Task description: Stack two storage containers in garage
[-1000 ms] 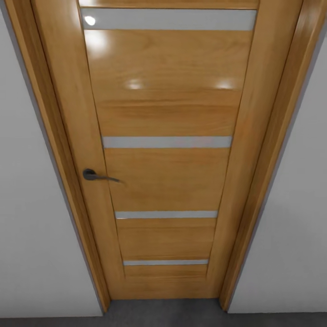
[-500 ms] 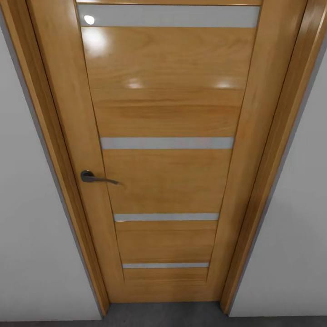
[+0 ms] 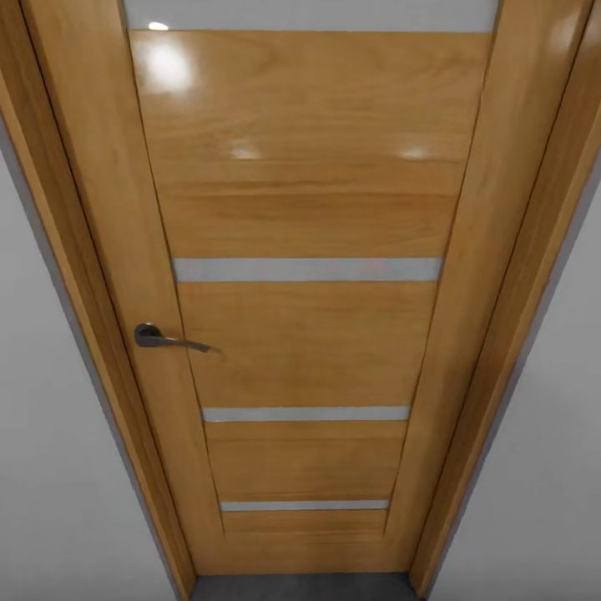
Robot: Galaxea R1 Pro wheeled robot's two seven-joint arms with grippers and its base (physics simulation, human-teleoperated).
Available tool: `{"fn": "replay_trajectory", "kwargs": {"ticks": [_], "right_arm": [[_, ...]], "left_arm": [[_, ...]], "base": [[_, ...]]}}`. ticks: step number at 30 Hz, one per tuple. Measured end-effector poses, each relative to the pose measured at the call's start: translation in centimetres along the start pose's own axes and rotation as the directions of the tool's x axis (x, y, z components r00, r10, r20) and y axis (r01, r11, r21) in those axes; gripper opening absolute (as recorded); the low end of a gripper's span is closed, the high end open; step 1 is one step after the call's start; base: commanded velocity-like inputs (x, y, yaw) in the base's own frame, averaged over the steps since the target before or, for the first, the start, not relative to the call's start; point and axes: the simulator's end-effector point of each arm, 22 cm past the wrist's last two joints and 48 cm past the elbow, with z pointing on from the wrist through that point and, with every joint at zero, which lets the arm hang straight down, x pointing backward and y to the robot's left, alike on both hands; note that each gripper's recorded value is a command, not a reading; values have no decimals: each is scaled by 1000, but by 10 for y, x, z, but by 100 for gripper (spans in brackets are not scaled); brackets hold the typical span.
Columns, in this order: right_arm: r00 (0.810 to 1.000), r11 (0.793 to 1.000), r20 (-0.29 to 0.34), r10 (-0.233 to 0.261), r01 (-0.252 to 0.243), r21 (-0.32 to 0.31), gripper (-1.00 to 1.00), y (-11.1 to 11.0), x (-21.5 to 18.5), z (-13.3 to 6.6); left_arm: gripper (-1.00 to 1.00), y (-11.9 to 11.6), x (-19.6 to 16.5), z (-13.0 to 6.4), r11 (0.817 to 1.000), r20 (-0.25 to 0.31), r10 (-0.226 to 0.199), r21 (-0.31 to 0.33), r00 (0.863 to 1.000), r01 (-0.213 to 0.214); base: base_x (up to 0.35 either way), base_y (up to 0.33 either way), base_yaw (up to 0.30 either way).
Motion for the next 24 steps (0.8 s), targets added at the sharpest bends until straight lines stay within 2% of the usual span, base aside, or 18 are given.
{"fn": "replay_trajectory", "kwargs": {"ticks": [24], "right_arm": [[1000,1000,-1,1,-1,-2,100,1,0,0]], "left_arm": [[100,1,0,0,1000,2,-3,-3,1000,3]], "base": [[6,0,0]]}}
